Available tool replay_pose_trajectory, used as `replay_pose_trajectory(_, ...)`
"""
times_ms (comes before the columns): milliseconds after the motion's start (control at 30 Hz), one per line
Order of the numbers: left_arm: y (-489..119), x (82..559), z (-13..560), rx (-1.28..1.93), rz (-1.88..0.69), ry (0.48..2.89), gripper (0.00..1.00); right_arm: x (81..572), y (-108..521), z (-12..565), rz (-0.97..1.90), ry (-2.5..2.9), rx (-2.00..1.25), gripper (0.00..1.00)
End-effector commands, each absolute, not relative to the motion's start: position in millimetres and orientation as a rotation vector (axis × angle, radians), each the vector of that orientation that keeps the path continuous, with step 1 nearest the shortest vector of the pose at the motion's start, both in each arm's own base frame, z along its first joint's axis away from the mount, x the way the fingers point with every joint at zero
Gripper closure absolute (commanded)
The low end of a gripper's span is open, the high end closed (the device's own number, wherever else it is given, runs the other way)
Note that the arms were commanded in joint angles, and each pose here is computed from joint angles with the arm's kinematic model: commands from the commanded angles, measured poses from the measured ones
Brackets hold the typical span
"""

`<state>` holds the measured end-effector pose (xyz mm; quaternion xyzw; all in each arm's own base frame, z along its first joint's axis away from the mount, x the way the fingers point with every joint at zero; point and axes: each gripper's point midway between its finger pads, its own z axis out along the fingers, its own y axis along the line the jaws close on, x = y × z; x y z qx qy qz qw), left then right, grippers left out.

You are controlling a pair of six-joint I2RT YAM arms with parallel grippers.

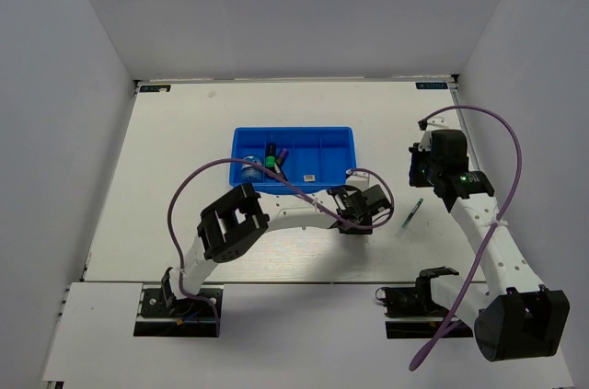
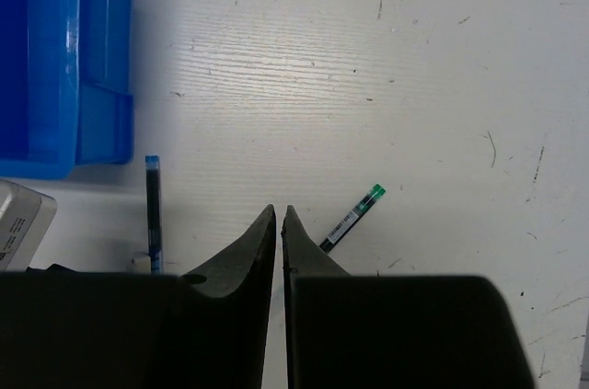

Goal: Sort the stationery into containers
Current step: Grab a piece of stationery with the left arm

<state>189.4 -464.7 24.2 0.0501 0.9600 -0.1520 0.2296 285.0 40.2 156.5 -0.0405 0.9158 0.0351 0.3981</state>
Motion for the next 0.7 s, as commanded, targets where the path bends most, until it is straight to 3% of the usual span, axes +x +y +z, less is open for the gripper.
replay_pose_trajectory(0, -457, 182, 3, 0.128, -0.359, 2.702, 0.53, 287, 41, 162, 0.109, 2.277, -0.089, 0.91)
replay_pose_trajectory(67, -457, 181, 0, 0.124, -0.361, 2.713, 0.54, 288, 40, 163, 0.108, 2.272, -0.087, 0.91)
replay_pose_trajectory(533, -445, 169, 6, 0.148, -0.389, 2.705, 0.89, 287, 39, 161, 0.115, 2.279, -0.077, 0.90)
replay_pose_trajectory(667, -441, 168, 21, 0.195, -0.390, 2.660, 0.91, 287, 39, 162, 0.118, 2.274, -0.077, 0.90)
